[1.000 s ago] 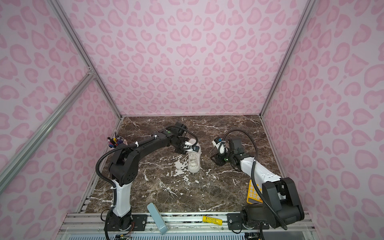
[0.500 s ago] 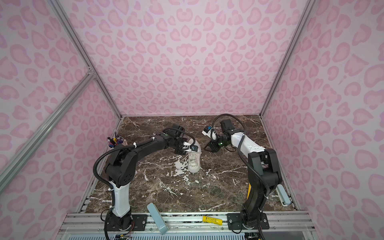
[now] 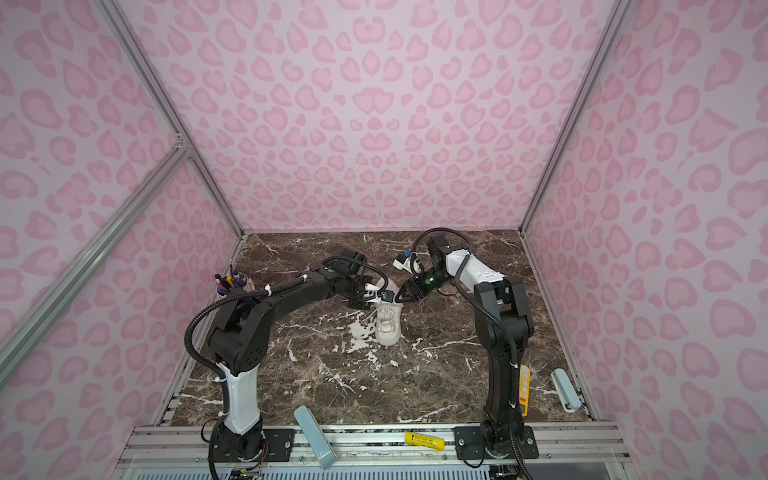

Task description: Tie the shoes

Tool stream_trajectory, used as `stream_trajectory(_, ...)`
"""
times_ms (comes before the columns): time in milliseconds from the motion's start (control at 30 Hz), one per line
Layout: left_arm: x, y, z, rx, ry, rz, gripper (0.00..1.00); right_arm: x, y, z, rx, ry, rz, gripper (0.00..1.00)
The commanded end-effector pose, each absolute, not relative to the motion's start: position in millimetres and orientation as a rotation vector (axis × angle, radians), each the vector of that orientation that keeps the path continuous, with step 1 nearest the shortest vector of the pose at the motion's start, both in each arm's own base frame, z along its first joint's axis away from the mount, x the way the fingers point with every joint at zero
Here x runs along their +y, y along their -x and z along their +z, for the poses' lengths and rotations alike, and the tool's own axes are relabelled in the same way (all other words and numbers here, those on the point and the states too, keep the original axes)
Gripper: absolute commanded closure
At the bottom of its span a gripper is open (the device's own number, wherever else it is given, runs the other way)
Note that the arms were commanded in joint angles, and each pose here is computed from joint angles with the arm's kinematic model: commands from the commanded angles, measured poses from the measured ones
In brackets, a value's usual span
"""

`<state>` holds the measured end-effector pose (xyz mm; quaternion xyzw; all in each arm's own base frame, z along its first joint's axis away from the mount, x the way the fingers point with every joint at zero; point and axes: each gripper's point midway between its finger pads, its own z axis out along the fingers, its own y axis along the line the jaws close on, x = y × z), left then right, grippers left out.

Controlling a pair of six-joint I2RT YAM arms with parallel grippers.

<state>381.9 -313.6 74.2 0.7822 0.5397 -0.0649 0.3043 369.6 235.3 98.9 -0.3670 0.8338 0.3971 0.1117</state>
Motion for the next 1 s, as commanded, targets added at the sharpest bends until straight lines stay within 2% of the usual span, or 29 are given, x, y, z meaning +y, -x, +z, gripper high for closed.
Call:
stream_trajectory(0, -318.2, -383.1, 81.6, 1.399, -2.052, -0.183, 0.97, 241.0, -361.5, 95.3, 2.462, 1.083, 1.247, 0.45)
stream_trajectory(467, -317.1, -382.2, 82.3, 1.404, -2.058, -0.183, 0.97, 259.5, -353.4, 78.9, 2.468, 1.147, 1.335, 0.48)
stream_trajectory(967, -314.9, -380.7, 82.6, 1.409, -2.062, -0.178, 0.97, 258.7, -348.5, 80.7, 2.48, 1.137, 1.38, 0.7)
